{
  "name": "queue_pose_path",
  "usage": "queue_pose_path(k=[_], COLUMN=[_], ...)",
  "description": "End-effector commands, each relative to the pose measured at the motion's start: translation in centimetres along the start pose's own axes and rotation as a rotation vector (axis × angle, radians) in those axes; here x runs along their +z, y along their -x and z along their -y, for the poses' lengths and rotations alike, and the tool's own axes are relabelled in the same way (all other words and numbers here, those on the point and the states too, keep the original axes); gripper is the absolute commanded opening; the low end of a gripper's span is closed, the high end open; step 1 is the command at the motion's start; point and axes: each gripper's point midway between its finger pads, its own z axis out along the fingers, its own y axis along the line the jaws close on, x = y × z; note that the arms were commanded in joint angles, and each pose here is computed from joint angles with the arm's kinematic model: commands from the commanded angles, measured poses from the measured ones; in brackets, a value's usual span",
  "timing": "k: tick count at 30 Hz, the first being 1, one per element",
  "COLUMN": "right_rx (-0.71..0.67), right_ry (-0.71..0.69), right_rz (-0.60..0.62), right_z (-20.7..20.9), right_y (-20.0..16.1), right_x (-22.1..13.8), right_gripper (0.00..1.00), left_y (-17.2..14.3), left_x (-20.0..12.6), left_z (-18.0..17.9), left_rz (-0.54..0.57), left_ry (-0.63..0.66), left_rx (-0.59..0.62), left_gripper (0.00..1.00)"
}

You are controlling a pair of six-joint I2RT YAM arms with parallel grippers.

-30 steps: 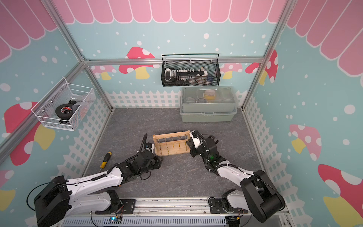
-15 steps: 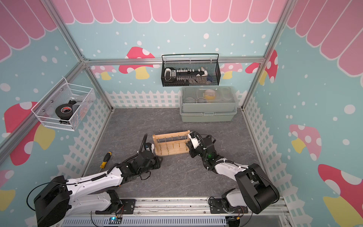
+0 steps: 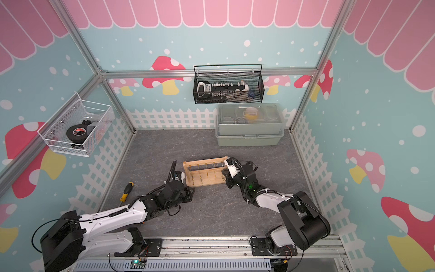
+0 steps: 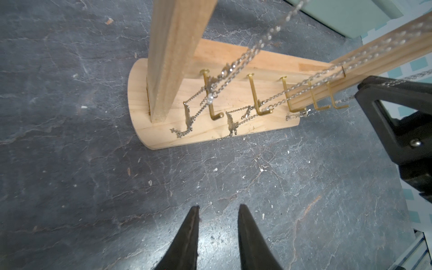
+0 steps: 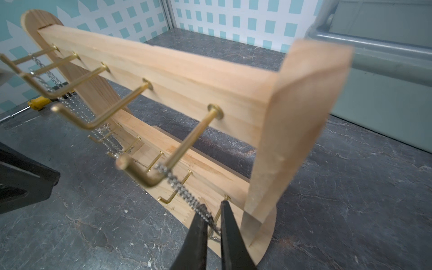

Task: Hang the necklace on the jewelry display stand
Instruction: Adjust the necklace on the stand.

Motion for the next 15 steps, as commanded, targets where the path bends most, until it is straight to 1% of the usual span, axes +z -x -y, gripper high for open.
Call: queue_pose_path(k=[1,3,8,11,15], right_rx=[-0.025,-0.022,-0.031,-0.044,-0.05], right_ry=[0.009,0.01,0.008,-0.001,-0.004], right_rz=[0.056,0.056,0.043,0.031,0.028], right_z=[-0.3,-0.4,-0.5,-0.5,-0.7], right_y=[1.8,1.7,1.7,1.7,1.9], right_x=[0.1,0.0,-0.6,-1.2,-1.9], right_gripper=[0.09,0.07,0.05,0.02,0.01], left_y=[1.4,1.4,1.4,1.6,1.6], left_x=[-0.7,-0.7,-0.7,-0.8,-0.8], left_z=[0.6,0.5,0.7,0.8,0.9], left_rz=[0.042,0.042,0.039,0.045,0.043], left_ry=[0.003,0.004,0.0,-0.002,-0.004], left_rx=[0.006,0.006,0.007,0.008,0.008], left_gripper=[0.29,0.29,0.29,0.29,0.29])
